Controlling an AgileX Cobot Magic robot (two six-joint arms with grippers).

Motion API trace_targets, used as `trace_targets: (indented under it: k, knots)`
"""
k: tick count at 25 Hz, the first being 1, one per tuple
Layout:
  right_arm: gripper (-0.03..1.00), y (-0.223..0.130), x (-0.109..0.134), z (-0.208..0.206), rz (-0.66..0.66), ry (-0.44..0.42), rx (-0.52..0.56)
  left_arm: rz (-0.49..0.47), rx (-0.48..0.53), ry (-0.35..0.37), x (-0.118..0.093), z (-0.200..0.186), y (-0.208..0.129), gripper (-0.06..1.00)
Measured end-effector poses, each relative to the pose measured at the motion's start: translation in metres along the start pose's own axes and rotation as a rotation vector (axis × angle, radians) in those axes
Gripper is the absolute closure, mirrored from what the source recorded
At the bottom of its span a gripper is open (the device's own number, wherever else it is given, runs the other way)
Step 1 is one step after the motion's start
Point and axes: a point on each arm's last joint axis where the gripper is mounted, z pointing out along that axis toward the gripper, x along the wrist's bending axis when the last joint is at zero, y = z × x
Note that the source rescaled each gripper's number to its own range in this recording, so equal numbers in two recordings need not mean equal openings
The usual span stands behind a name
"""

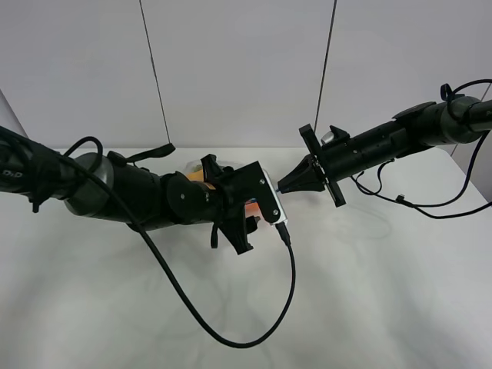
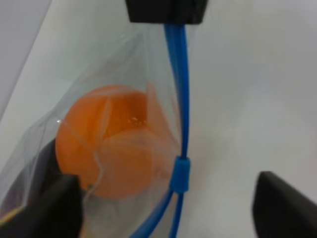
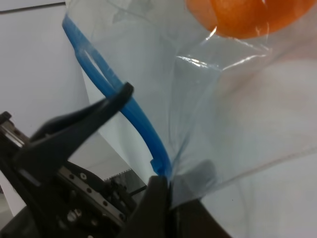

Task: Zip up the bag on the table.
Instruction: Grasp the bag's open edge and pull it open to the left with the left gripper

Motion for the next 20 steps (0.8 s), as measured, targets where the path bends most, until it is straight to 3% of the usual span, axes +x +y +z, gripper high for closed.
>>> trace_targets:
  k: [7,13,20]
  knots:
    - [0.97,0.0,0.0,0.0,0.0,0.0,0.0,-0.006,0.0,0.0,0.0,0.0,0.0,0.37]
    - [0.97,0.0,0.0,0.0,0.0,0.0,0.0,-0.001,-0.007,-0.005,-0.0033,-0.0007,0.003,0.59]
    - [0.97,0.0,0.0,0.0,0.0,0.0,0.0,0.0,-0.01,-0.002,-0.0037,-0.0008,0.0039,0.63]
